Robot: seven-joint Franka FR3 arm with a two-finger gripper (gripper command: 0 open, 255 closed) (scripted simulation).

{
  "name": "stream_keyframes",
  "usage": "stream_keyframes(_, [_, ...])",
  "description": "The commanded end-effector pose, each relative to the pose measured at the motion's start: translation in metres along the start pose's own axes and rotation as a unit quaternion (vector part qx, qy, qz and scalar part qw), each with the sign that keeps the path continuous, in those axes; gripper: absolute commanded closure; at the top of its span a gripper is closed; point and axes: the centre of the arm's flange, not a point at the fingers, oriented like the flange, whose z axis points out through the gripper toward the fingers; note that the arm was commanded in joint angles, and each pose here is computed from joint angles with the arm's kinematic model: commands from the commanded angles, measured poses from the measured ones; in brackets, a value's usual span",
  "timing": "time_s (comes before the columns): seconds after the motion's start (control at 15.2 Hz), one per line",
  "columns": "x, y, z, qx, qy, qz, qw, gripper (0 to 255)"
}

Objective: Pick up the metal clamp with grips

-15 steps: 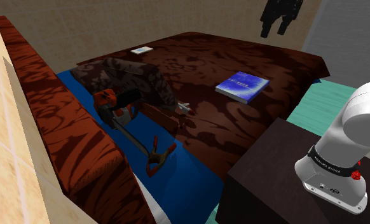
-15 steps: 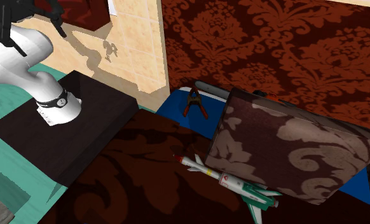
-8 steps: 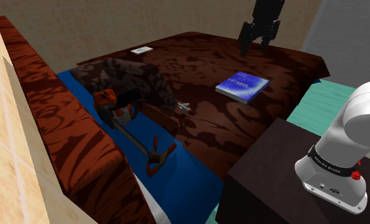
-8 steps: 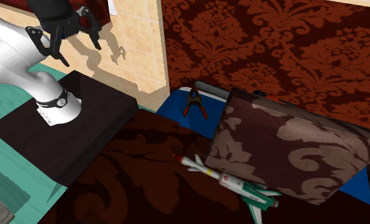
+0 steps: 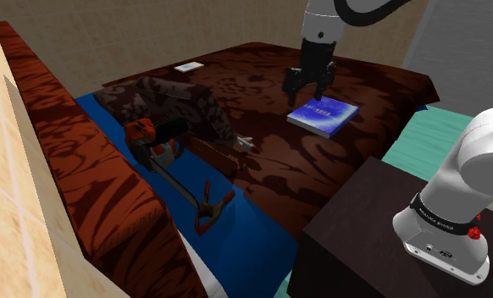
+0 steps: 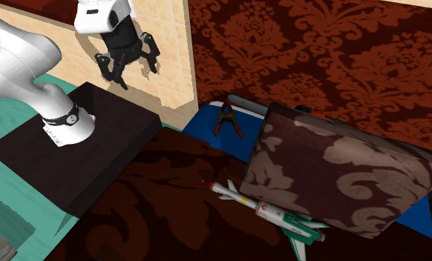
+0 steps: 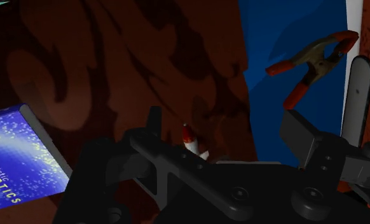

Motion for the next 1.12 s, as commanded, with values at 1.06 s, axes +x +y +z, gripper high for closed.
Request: stream_keyframes(1.06, [0.039, -0.162, 0.169, -0.009, -0.017, 0.053, 0.9984, 0])
